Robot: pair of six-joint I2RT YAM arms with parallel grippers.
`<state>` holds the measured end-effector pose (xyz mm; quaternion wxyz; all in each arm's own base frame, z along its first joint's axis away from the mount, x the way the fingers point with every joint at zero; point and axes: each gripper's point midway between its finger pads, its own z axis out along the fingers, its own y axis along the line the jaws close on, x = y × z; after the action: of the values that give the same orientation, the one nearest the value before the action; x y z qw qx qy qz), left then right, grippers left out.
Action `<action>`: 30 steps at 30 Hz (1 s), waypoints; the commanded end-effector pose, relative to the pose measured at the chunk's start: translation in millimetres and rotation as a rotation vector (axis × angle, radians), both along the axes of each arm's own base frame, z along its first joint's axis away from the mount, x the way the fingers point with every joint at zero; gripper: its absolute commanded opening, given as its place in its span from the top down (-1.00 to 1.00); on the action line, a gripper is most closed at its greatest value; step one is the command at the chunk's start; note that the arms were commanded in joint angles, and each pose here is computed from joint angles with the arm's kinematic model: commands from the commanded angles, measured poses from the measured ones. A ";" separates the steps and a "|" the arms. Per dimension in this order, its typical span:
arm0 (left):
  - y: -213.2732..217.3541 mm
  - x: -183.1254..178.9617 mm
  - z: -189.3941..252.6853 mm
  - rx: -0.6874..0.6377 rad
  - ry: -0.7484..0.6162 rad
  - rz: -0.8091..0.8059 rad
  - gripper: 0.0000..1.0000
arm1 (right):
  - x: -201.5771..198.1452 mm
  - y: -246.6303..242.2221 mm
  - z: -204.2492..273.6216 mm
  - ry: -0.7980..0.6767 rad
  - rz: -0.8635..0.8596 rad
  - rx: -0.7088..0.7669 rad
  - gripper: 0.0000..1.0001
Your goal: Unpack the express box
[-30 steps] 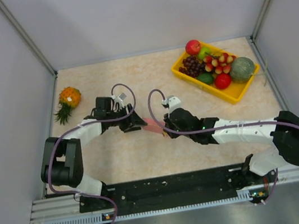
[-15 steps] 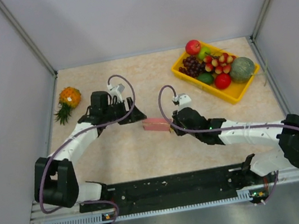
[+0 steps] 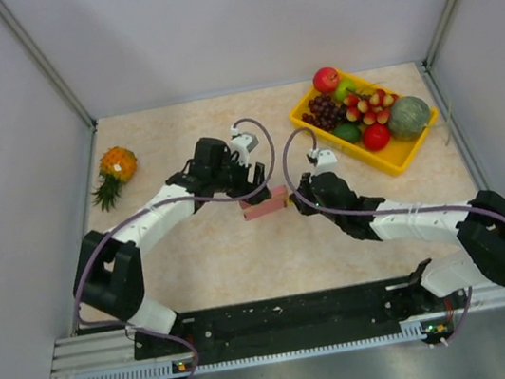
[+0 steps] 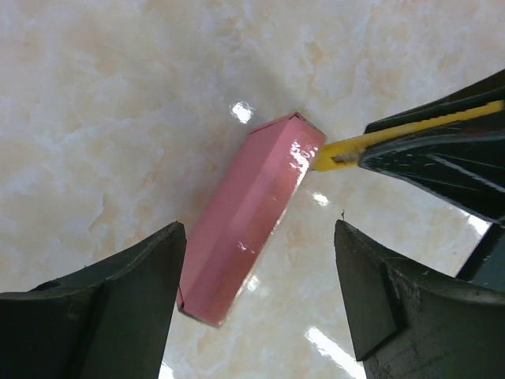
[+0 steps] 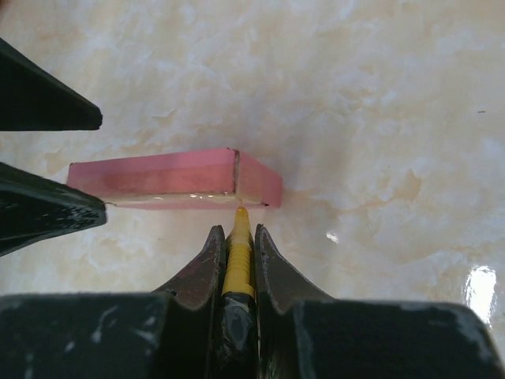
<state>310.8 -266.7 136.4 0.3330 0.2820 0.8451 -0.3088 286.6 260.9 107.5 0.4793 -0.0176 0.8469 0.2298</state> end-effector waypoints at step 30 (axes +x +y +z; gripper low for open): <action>-15.2 -14.7 -93.3 0.382 0.019 -0.206 0.26 | 24.6 -37.9 94.2 -0.304 -0.069 0.216 1.00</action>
<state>303.6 -291.0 60.9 0.2430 0.4195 0.8487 -0.2114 291.5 212.1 145.0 0.5534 0.0195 0.7899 0.2634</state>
